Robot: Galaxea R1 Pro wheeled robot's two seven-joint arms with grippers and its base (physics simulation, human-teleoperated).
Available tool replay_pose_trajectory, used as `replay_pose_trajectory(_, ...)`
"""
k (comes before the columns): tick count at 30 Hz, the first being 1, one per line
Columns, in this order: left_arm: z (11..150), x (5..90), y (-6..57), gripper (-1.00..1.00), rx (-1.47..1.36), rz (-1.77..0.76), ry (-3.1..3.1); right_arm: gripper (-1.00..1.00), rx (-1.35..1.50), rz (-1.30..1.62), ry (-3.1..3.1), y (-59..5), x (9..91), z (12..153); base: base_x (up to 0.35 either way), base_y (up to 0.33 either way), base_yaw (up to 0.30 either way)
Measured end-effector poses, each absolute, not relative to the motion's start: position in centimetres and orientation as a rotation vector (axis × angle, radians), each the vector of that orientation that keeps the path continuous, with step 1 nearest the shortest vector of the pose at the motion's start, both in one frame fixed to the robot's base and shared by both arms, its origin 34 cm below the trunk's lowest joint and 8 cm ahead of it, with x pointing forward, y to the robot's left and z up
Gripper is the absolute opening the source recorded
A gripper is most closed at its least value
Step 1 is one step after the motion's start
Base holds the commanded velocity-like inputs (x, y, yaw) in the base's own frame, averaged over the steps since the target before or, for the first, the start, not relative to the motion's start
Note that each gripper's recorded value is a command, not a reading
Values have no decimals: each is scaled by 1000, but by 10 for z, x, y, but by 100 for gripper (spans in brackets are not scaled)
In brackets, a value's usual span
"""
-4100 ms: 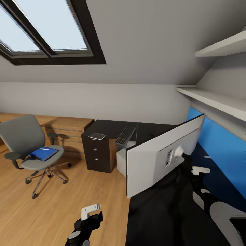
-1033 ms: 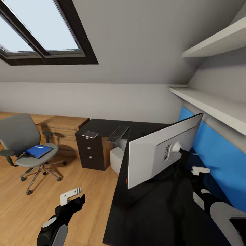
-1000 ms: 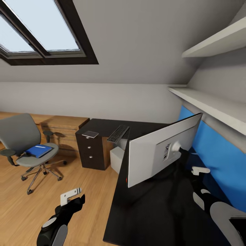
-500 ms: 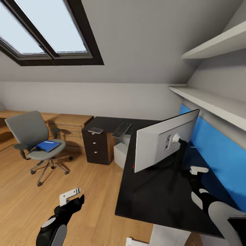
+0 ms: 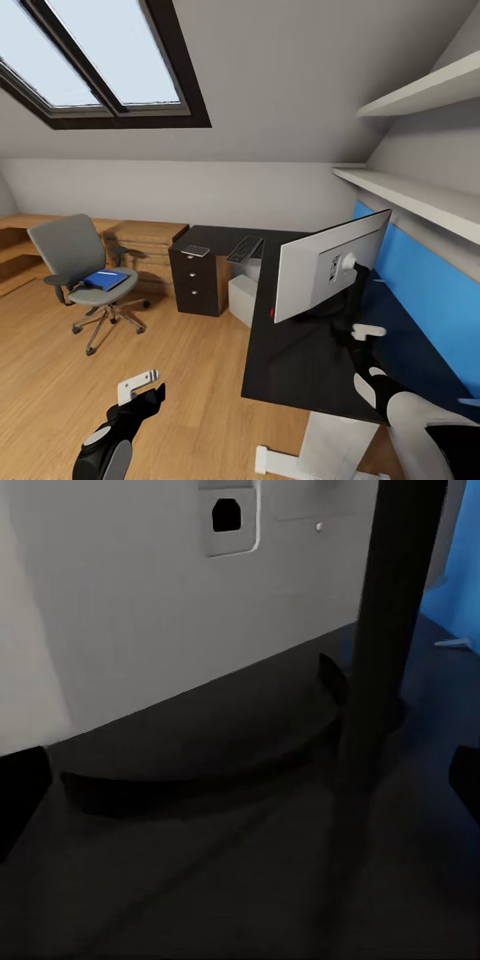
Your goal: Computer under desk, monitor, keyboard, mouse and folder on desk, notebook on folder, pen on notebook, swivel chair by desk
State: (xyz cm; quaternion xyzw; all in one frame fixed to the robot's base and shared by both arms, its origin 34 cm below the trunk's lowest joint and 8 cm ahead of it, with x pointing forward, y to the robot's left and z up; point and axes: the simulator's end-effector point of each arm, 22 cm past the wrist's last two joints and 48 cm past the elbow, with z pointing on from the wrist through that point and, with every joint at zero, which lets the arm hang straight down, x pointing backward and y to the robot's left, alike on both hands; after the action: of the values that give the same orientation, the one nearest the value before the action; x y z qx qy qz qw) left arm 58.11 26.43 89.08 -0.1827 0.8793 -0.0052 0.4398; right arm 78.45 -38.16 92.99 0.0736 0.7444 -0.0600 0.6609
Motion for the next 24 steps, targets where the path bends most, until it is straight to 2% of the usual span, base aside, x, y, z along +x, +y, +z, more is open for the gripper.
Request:
replay_pose_trajectory(4, 875, 575, 263, 100, -454, 2, 2219, 100, 184, -75, 1777, -347, 789, 912, -7, 6, 0)
replay_pose_trajectory(9, 868, 573, 262, 100, -453, 8, 2237, 100, 216, -43, 1891, -333, 807, 935, 0, 0, 0)
replay_pose_trajectory(15, 865, 571, 261, 100, -452, 7, 2245, 100, 313, -206, 1807, -336, 732, 995, 0, 1, 0)
replay_pose_trajectory(17, 862, 570, 260, 100, -450, 7, 2250, 100, 335, -225, 1760, -303, 704, 1016, 0, 98, 0)
replay_pose_trajectory(21, 861, 570, 259, 100, -449, 4, 2252, 100, 359, -246, 1752, -288, 694, 1020, 0, 213, 0)
replay_pose_trajectory(24, 861, 570, 258, 100, -445, 1, 2254, 100, 388, -198, 1751, -253, 691, 1025, 0, 279, 0)
